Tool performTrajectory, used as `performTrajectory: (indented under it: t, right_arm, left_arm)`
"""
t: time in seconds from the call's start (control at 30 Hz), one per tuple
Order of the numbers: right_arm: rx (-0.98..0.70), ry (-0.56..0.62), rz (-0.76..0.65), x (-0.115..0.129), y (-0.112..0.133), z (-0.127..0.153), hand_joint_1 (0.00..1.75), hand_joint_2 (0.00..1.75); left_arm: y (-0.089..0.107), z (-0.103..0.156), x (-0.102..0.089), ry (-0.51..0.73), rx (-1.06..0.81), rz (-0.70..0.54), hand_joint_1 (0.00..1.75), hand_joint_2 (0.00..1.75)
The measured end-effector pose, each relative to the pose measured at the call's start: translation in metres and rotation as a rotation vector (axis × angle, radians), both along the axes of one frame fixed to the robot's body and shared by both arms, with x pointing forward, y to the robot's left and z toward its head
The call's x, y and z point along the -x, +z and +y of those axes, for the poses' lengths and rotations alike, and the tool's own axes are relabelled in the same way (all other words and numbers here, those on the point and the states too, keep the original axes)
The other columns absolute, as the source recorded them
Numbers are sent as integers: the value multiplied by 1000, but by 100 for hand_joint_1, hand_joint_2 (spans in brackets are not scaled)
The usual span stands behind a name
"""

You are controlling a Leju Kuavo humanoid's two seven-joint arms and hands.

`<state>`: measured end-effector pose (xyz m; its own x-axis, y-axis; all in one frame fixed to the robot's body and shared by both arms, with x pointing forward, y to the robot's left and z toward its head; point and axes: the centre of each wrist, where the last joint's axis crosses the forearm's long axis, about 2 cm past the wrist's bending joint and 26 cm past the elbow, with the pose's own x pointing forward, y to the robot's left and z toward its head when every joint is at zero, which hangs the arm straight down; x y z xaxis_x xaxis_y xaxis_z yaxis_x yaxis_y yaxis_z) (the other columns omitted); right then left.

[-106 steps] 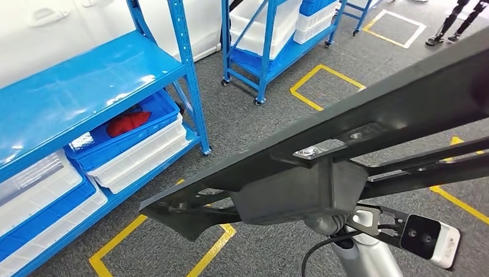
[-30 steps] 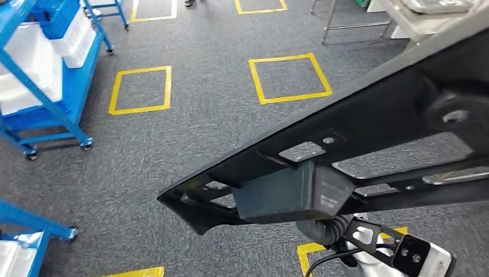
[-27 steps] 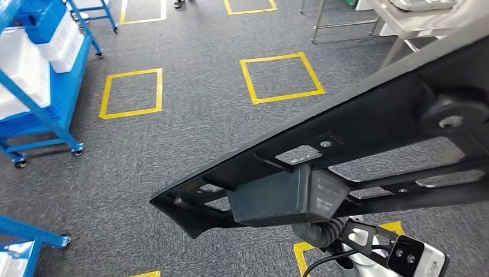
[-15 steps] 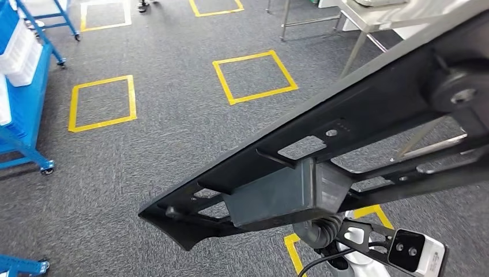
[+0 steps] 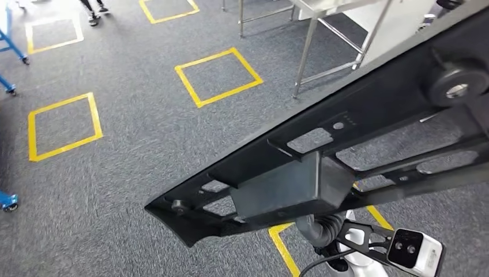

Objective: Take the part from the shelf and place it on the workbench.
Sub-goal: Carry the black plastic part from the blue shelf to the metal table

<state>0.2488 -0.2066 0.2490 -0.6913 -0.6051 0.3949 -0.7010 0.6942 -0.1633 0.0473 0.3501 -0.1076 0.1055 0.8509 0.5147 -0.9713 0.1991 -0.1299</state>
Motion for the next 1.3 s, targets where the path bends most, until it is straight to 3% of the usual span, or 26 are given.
performTrajectory:
  t: [1.3]
  right_arm:
    - [-72,-34,40,-5,-5,-9,175,175]
  left_arm:
    - [0,5,3,0,-32,-12,0,175]
